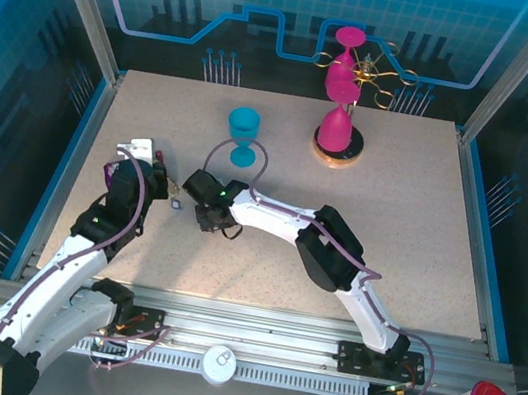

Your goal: Put the keys on the keyring

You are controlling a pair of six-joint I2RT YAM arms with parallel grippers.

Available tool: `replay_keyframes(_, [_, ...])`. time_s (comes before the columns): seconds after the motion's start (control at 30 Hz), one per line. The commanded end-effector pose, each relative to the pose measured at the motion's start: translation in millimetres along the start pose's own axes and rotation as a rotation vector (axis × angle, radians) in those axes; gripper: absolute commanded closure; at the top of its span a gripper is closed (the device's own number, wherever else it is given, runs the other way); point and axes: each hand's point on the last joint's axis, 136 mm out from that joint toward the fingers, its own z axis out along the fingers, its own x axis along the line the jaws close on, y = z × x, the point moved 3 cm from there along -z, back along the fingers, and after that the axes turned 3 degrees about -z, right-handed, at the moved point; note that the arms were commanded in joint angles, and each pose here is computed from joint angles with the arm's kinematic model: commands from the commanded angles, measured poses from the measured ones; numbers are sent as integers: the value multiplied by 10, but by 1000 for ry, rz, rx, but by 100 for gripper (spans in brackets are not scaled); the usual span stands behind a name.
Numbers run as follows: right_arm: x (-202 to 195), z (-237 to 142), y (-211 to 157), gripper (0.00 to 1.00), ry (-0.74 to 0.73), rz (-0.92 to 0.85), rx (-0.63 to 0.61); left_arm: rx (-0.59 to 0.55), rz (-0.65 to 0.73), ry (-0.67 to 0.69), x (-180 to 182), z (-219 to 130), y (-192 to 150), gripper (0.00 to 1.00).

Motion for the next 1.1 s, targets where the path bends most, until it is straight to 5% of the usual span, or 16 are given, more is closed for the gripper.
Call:
replay_keyframes(0.0, [-93,43,-149,69,-90,-20,58,-46,-5,-3,16,-14,77,100])
replay_keyframes(0.67, [-721,-427,-676,92,-222,-85,109,-27,24,-54,-68,21,29,100])
replay_keyframes(0.9, [-961,-508,-900,89,-230,-45,164,-12,13,-112,-157,33,9,100])
replay_keyframes(1.07, [-912,-567,-831,74,-193,-28,154,-3,17,-136,-198,49,-10,100])
